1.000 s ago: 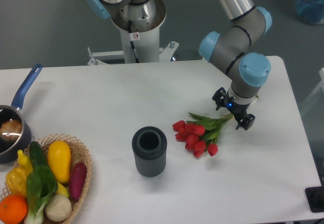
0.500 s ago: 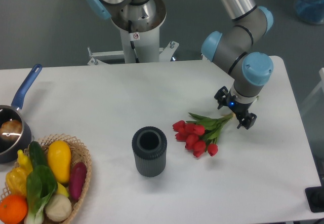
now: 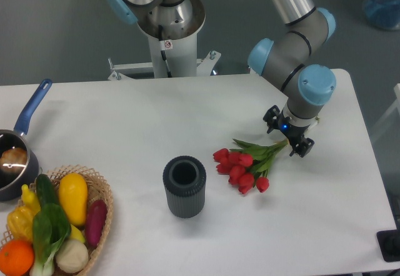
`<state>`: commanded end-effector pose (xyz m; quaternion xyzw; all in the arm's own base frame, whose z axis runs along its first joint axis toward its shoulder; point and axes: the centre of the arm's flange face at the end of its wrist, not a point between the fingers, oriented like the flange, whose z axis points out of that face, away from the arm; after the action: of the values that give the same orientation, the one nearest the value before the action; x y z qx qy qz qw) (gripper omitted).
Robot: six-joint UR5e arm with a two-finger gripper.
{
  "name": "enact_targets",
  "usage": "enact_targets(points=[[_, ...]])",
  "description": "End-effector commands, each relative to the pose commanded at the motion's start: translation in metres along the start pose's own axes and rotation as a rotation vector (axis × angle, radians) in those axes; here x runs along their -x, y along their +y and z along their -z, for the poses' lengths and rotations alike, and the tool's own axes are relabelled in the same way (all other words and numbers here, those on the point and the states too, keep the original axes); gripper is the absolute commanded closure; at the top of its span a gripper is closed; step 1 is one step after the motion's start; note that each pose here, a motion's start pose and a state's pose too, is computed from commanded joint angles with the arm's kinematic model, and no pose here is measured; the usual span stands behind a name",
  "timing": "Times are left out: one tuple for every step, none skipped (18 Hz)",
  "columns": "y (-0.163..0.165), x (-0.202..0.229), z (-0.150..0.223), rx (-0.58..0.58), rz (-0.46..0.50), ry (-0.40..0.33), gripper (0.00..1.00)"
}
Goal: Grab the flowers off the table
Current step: 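Lower the gripper around the green tulip stems, then close the gripper on the tulip stems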
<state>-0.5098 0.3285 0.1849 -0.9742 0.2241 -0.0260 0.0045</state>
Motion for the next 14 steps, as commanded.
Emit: enact_targets(points=[[0.0002, 0.0005, 0.0006, 0.002, -0.002, -0.001, 0.18], [0.0004, 0.0014, 0.0028, 0.004, -0.003, -0.006, 0.18], [0.0005, 0.0019, 0.0034, 0.004, -0.003, -0.007, 0.18], [0.0006, 0.0024, 0.0041, 0.006, -0.003, -0.009, 0.19], [0.0008, 0.0027, 0.0046, 0.007, -0.003, -0.008, 0.24], [0.0009, 0.0033, 0.0052, 0.007, -0.003, -0.01, 0.27], [0.001, 0.0032, 0.0052, 0.009, -0.003, -0.01, 0.3], [0.0013, 0.0031, 0.0051, 0.012, -0.003, -0.008, 0.31], [0.0003, 0.0019, 0.0038, 0.011, -0.005, -0.005, 0.32], [-0.0004, 0.0006, 0.0023, 0.014, -0.006, 0.0, 0.32], [0.0, 0.0006, 0.0023, 0.019, -0.006, 0.0, 0.34], [0.0003, 0.0002, 0.0018, 0.022, -0.006, 0.001, 0.34], [0.0012, 0.0003, 0.0019, 0.022, -0.005, 0.001, 0.36], [0.0003, -0.0003, 0.0012, 0.022, -0.006, 0.002, 0.37]])
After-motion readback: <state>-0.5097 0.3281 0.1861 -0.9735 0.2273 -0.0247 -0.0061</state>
